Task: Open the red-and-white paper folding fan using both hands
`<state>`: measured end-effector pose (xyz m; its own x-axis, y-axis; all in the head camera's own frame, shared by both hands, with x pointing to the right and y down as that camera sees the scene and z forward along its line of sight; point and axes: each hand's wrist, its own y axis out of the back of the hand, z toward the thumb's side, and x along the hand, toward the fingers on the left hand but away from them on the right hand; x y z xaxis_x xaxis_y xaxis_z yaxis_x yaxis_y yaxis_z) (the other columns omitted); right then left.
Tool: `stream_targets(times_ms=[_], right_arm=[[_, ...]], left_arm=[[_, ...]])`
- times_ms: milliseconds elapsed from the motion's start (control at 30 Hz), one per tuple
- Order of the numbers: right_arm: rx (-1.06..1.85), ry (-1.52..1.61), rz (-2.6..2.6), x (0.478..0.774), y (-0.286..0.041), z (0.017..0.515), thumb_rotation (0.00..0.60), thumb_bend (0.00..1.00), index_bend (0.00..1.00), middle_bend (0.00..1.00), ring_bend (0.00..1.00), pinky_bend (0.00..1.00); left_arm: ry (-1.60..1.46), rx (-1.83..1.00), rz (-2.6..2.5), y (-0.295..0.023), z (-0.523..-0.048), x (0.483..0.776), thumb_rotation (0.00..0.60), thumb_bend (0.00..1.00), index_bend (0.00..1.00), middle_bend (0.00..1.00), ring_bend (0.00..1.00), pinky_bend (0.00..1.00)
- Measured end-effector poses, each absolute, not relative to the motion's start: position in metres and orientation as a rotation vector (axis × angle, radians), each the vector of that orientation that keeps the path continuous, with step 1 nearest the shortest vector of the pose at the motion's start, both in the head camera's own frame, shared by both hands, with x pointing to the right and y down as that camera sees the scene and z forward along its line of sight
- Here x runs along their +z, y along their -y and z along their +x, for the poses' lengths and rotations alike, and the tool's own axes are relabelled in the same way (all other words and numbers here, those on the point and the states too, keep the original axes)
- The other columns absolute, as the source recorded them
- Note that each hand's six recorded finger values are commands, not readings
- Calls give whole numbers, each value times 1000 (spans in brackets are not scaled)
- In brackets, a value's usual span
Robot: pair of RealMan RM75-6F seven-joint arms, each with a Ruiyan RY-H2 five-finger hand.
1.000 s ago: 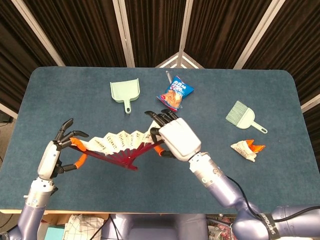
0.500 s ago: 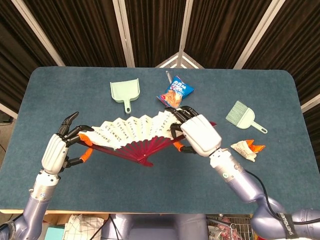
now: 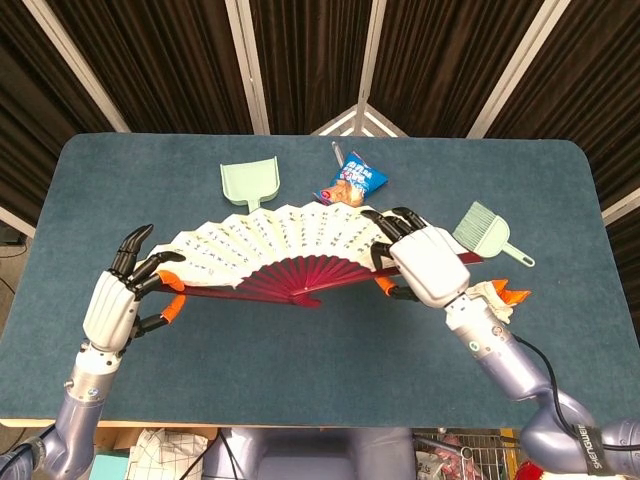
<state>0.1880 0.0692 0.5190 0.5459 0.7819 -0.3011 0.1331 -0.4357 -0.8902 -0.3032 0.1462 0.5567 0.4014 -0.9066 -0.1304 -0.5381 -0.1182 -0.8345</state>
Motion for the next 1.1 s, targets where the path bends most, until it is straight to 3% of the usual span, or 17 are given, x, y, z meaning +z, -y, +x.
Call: stream_targets(times_ms=[500, 933, 1033, 1100], right_arm=[[982, 734, -1897, 554, -78, 206, 600, 498, 729, 153, 250, 170], [1021, 739, -1904, 593, -88, 229, 600, 498, 720, 153, 250, 170], [1061, 703, -1895, 606, -94, 241, 600, 498, 560, 151, 224, 150], [1088, 668, -1893, 612, -98, 245, 600, 491, 351, 131, 172, 114]], left_arm=[[-1194, -494, -1734, -158, -291, 566, 600, 573, 655, 327, 0, 85], [-1165, -471, -1661, -159, -281, 567, 600, 554, 568, 292, 0, 85], [-1127, -492, -1679, -162, -277, 573, 600, 539, 481, 258, 0, 85], [-1110, -499, -1694, -164, -275, 576, 600, 536, 362, 218, 0, 85]])
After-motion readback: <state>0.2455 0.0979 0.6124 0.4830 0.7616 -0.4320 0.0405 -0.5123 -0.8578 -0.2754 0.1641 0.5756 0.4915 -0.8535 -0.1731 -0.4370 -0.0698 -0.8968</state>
